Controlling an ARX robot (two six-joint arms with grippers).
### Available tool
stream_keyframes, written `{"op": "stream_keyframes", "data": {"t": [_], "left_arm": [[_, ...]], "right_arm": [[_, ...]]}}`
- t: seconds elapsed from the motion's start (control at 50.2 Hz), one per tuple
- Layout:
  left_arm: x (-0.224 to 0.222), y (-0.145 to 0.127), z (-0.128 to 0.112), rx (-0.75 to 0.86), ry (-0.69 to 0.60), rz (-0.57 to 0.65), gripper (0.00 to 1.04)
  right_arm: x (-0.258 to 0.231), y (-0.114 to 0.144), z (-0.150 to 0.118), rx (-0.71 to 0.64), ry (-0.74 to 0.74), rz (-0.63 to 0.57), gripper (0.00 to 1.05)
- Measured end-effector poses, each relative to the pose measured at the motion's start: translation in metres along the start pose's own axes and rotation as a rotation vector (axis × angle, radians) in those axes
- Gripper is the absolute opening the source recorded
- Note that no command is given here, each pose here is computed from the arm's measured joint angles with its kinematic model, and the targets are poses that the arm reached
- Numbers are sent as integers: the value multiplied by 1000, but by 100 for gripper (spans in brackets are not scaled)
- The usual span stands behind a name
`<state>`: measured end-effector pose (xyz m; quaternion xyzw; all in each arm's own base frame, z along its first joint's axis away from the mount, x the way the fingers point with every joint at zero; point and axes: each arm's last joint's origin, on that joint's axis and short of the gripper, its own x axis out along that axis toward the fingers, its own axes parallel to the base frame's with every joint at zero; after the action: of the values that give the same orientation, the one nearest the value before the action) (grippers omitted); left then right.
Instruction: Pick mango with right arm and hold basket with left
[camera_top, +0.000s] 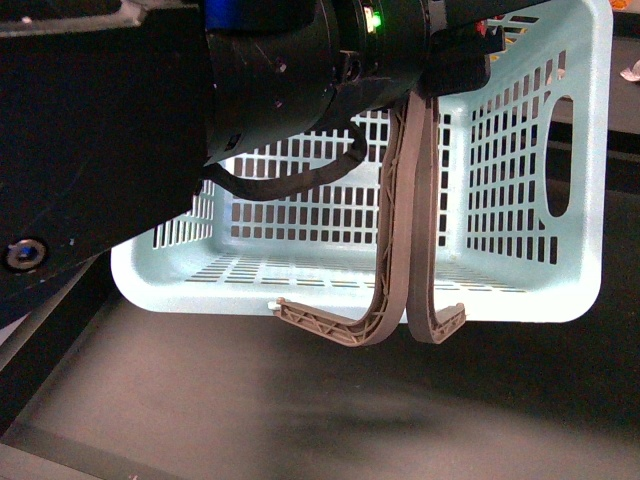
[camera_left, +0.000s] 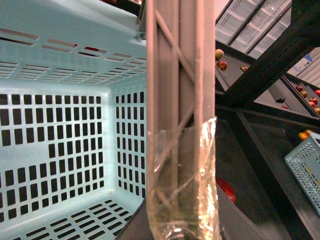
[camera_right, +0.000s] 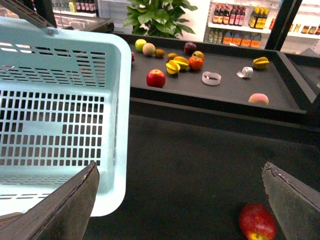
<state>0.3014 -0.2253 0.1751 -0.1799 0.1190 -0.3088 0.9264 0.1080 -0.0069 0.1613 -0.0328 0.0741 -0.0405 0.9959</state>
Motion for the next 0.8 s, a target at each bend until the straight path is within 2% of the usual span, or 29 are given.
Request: {"op": "stream_keyframes", "data": {"t": [0.299,0.597,0.797], "left_arm": [[0,0,0,0,1,-3,7],[0,0,0,0,0,0,7],[0,0,0,0,1,-2,7]], "right_arm": [[59,-34,14,62,118,-69,97],[120,-66,-33,150,370,-130,97],[137,-85,-68,189,447,-194,97]]}}
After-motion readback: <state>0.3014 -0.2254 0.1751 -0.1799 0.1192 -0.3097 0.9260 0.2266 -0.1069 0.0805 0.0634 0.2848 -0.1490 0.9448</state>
